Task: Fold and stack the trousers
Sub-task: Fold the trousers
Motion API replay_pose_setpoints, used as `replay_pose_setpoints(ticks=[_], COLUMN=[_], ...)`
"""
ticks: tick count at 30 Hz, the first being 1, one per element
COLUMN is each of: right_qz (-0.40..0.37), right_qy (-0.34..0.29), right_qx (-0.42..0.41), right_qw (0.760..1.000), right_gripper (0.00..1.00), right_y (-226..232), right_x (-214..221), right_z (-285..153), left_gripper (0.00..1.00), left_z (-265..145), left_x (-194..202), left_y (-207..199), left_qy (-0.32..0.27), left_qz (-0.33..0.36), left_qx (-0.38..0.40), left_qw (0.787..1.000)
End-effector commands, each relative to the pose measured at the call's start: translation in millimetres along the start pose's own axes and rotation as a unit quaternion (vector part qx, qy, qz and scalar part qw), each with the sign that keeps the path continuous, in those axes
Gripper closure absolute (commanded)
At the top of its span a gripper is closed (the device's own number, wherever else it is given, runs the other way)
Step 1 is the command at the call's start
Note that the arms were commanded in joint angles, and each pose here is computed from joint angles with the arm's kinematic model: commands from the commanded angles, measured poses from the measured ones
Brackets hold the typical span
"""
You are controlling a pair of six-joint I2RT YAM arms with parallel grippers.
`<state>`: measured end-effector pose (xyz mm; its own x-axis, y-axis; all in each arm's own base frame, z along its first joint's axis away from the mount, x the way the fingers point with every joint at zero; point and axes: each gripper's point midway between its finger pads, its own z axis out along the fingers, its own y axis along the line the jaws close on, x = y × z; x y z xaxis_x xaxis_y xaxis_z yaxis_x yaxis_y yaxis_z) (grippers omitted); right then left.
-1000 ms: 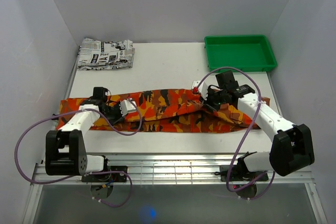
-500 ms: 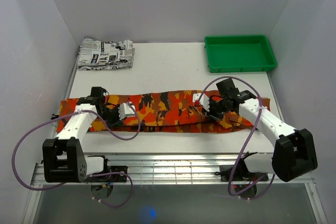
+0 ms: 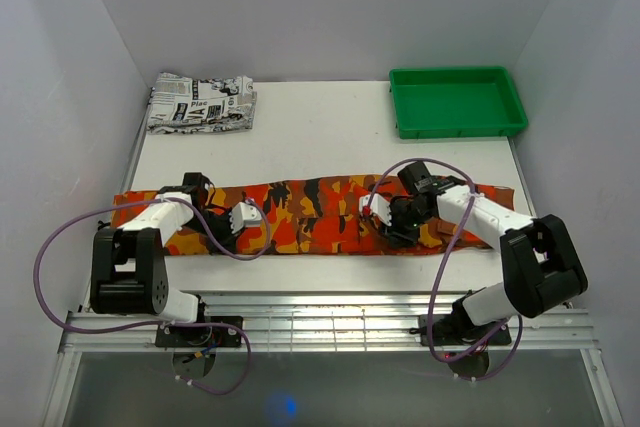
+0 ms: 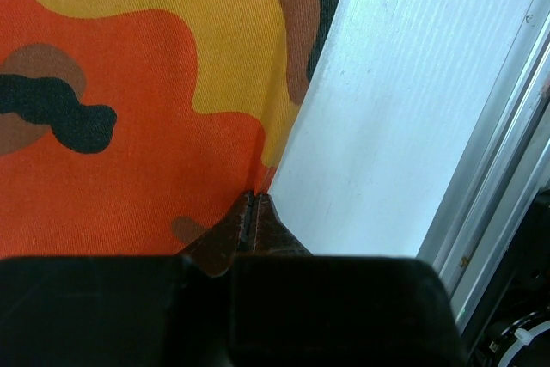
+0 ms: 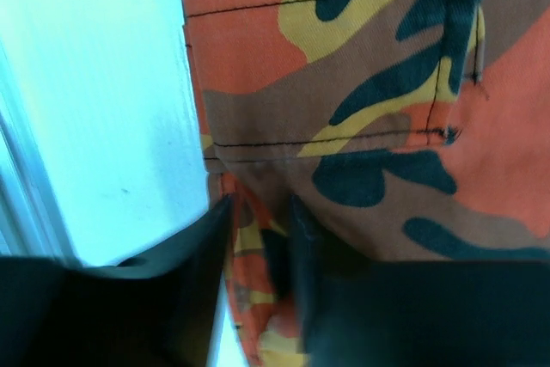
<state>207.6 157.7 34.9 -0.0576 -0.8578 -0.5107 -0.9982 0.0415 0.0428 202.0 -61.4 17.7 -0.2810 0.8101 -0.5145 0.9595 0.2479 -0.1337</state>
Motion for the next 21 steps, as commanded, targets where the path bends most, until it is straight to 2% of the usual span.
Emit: replay_pose_setpoints(ticks=[1,2,3,4,6,9,12,13,14,15,16,19,20,21], right_qz=[-0.002,0.003,0.012,0.030,0.051,0.128,0.226,0.285,0.317,0.356,0.427,0.505,0.515,0.520], right_qy=[0.005,-0.005,-0.012,-0.023,-0.039,-0.044,-0.038,-0.022,-0.011,0.003,0.022,0.043,0.049,0.053], right_qx=[0.011,0.028,0.042,0.064,0.094,0.120,0.164,0.186,0.202,0.212,0.234,0.273,0.282,0.294], right_qw=[1.000,1.000,0.999,0.997,0.994,0.983,0.959,0.940,0.926,0.910,0.873,0.818,0.808,0.801], right_gripper=[0.49,0.22,0.11,0.08,0.09,0.14,0.22,0.26,0.28,0.30,0.34,0.34,0.34,0.33], right_y=[-2,-10,-14,-21,-36,-50,-61,-64,-69,-75,-74,-76,-76,-76], right_x=[-8,-14,-17,-16,-20,5,49,73,85,98,116,139,143,146], right_z=[-19,-29,-38,-55,-84,-126,-156,-166,-172,-177,-187,-208,-211,-214], left_gripper=[1.00,1.00,1.00,1.00,1.00,1.00,0.87,0.82,0.71,0.66,0.61,0.49,0.45,0.36], left_z=[-3,-4,-5,-7,-8,-7,-4,-3,-2,-2,-2,-7,-11,-16], left_x=[9,7,6,5,3,2,2,3,3,3,2,-6,-13,-23], left_y=[20,20,20,19,18,15,12,12,11,10,10,11,14,12], left_qy=[0.028,0.026,0.025,0.023,0.019,0.015,0.011,0.009,0.008,0.006,0.004,-0.011,-0.020,-0.038], left_qz=[0.015,0.015,0.012,0.010,0.008,0.004,-0.005,-0.011,-0.013,-0.014,-0.015,-0.015,-0.015,-0.011], left_qx=[-0.038,-0.039,-0.039,-0.039,-0.038,-0.036,-0.034,-0.035,-0.035,-0.034,-0.036,-0.040,-0.047,-0.045], left_qw=[0.999,0.999,0.999,0.999,0.999,0.999,0.999,0.999,0.999,0.999,0.999,0.999,0.999,0.998])
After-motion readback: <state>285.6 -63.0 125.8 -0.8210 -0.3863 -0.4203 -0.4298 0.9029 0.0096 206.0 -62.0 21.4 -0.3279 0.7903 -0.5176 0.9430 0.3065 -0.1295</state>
